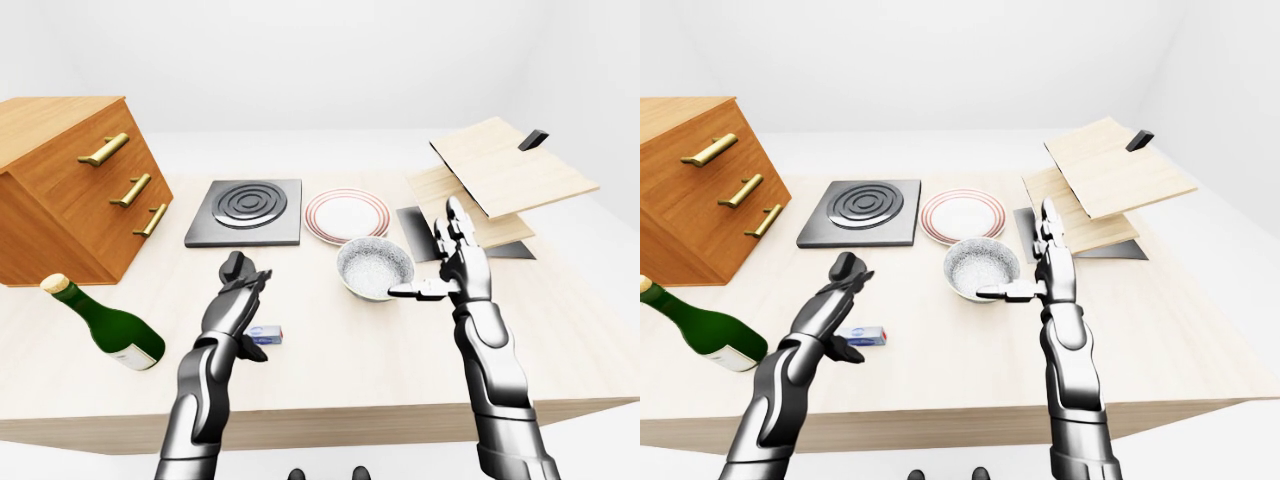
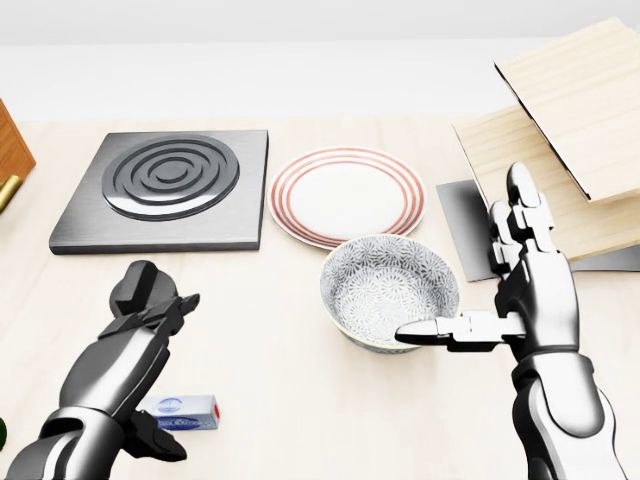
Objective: Pick up the cream cheese and put it in the bowl.
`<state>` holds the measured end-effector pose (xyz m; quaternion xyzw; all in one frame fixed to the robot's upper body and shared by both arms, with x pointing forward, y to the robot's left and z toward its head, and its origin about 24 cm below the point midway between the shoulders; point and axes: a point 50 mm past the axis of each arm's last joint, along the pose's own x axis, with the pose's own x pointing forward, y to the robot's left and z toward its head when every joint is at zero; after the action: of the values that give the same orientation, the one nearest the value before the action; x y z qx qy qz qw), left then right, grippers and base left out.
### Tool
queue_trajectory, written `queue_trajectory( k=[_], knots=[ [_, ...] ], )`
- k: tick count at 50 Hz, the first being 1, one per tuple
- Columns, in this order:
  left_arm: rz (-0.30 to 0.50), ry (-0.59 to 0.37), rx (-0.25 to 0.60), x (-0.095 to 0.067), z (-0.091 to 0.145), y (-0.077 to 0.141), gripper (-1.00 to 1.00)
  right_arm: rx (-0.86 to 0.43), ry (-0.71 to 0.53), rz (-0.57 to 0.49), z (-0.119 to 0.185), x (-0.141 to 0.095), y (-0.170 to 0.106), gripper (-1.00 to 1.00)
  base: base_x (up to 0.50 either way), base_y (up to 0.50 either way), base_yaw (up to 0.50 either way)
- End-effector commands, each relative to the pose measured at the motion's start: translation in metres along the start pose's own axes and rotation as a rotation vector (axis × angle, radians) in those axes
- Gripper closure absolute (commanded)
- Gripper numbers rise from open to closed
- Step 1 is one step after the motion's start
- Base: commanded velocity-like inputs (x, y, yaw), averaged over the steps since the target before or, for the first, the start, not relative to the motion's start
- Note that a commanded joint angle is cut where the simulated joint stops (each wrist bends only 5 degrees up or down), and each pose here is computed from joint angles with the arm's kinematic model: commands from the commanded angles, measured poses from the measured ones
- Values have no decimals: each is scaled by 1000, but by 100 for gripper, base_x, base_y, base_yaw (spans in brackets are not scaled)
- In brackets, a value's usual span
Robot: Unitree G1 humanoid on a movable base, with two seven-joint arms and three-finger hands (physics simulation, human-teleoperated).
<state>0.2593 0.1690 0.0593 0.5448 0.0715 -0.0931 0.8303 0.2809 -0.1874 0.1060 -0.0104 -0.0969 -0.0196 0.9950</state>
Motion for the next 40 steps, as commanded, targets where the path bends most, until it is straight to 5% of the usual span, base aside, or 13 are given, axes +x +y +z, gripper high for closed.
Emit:
queue_trajectory(
  k=[1, 2, 7, 28, 31, 33, 40],
  knots=[
    [-19, 34, 7, 10, -8, -11, -46, 4, 21, 1, -5, -1, -1, -100, 0, 0, 0],
    [-19, 38, 10, 11, -9, -12, -20, 5, 20, 3, -5, -1, 0, -100, 0, 0, 0],
    [-13, 50, 6, 16, -12, -14, -67, 5, 35, 6, -8, -2, 0, -100, 0, 0, 0],
    [-36, 81, 1, 27, -20, -27, -71, 10, 74, 4, -18, -3, -1, -100, 0, 0, 0],
    [-41, 88, -1, 29, -22, -30, -69, 8, 82, 4, -19, -3, -2, -100, 0, 0, 0],
    [-49, 93, 0, 30, -23, -31, -40, 6, 80, 5, -19, -3, -1, -100, 0, 0, 0],
    [-58, 101, 4, 30, -25, -35, -30, 7, 94, 5, -22, -4, -2, -100, 0, 0, 0]
  ],
)
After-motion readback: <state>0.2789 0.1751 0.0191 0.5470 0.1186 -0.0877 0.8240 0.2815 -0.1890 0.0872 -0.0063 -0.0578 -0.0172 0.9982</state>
